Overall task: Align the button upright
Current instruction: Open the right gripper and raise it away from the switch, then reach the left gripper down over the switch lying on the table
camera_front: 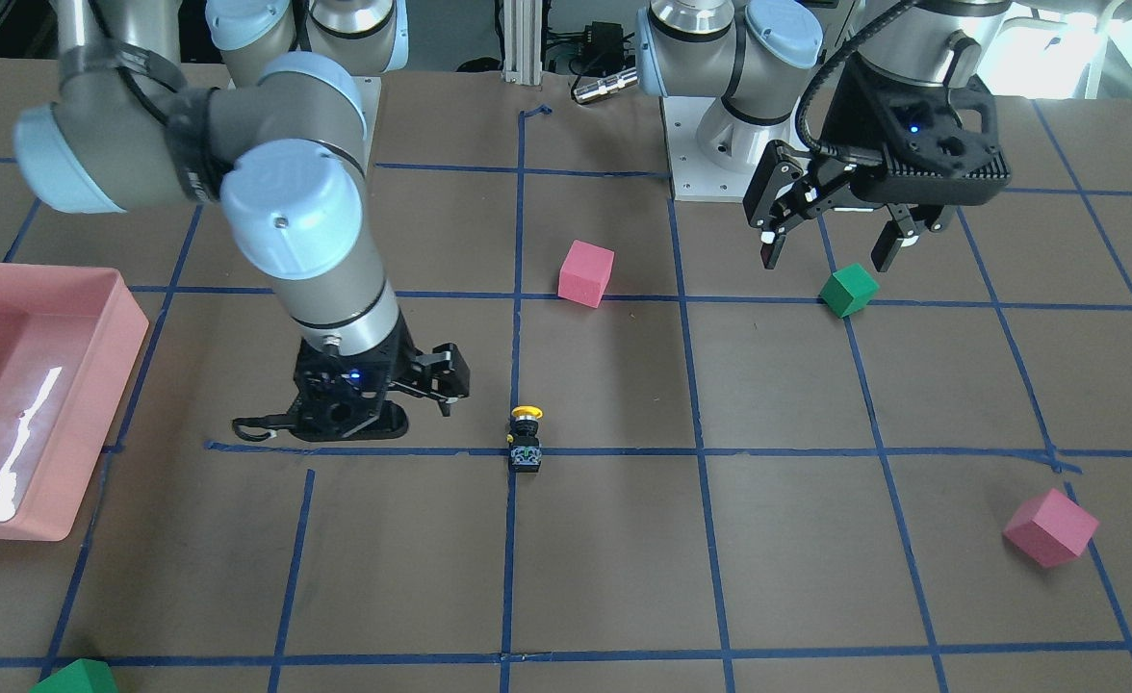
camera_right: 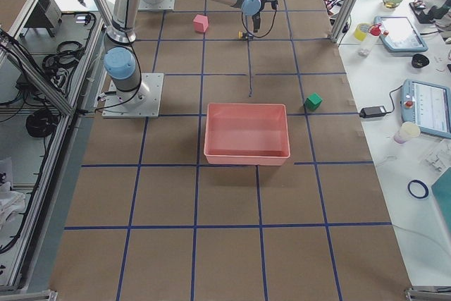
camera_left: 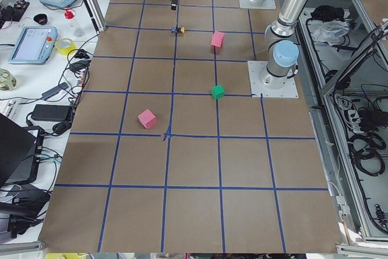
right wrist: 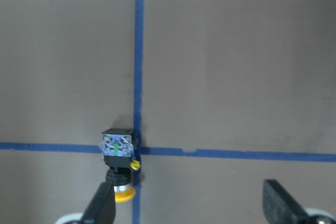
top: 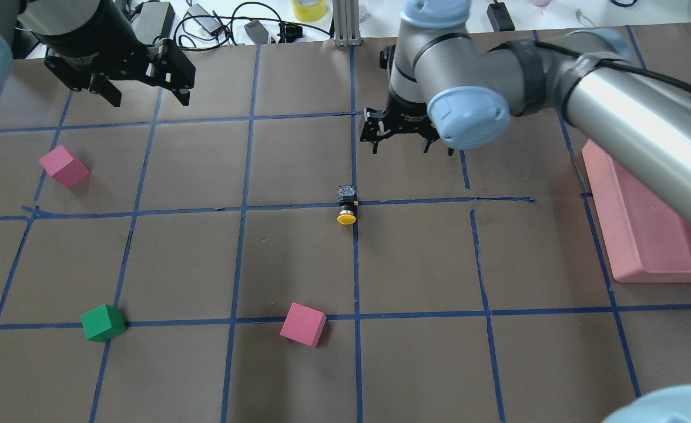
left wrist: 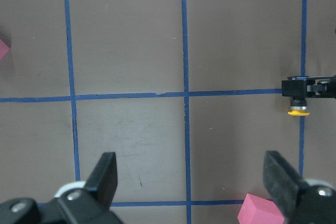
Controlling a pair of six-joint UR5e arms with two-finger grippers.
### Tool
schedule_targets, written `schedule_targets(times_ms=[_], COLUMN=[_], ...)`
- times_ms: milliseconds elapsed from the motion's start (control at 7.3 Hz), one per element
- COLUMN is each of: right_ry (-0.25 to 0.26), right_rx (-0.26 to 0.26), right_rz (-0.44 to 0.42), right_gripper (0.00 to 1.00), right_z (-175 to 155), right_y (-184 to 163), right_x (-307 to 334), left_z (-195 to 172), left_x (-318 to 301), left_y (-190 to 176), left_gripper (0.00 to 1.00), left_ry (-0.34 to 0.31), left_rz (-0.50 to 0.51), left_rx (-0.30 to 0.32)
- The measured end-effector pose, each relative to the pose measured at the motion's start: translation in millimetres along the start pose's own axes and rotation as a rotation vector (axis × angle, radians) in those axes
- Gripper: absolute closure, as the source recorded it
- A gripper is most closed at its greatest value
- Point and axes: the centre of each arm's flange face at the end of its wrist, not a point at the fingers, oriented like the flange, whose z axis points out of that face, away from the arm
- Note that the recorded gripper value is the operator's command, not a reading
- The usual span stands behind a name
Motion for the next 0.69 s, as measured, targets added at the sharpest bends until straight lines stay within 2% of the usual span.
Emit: schedule_targets(times_ms=[274, 411, 548, 685], right_ry=[0.011, 0.039, 0.083, 0.105], right_rx=[-0.029, -0.018, 0.004, 0.018], right_rz=[-0.020, -0.030, -0.033, -0.033], right_gripper=[0.00, 0.00, 0.00, 0.00], right_z=[-56.8, -81.9, -102.1, -112.4], right_y=[20.9, 34.0, 44.6, 51.0], right_x=[56.8, 71.5, 80.1, 82.2], left_z=[29.2, 48.8, 70.0, 89.9], left_x=[2.3, 5.1, 8.7, 17.0], left_y=[-1.6, 1.7, 7.0, 14.2], left_gripper=[0.00, 0.00, 0.00, 0.00], left_ry=[0.002, 0.002, 0.003, 0.004], left_rz=[-0.003, -0.019, -0.051, -0.075], left_rx=[-0.050, -0.054, -0.033, -0.006])
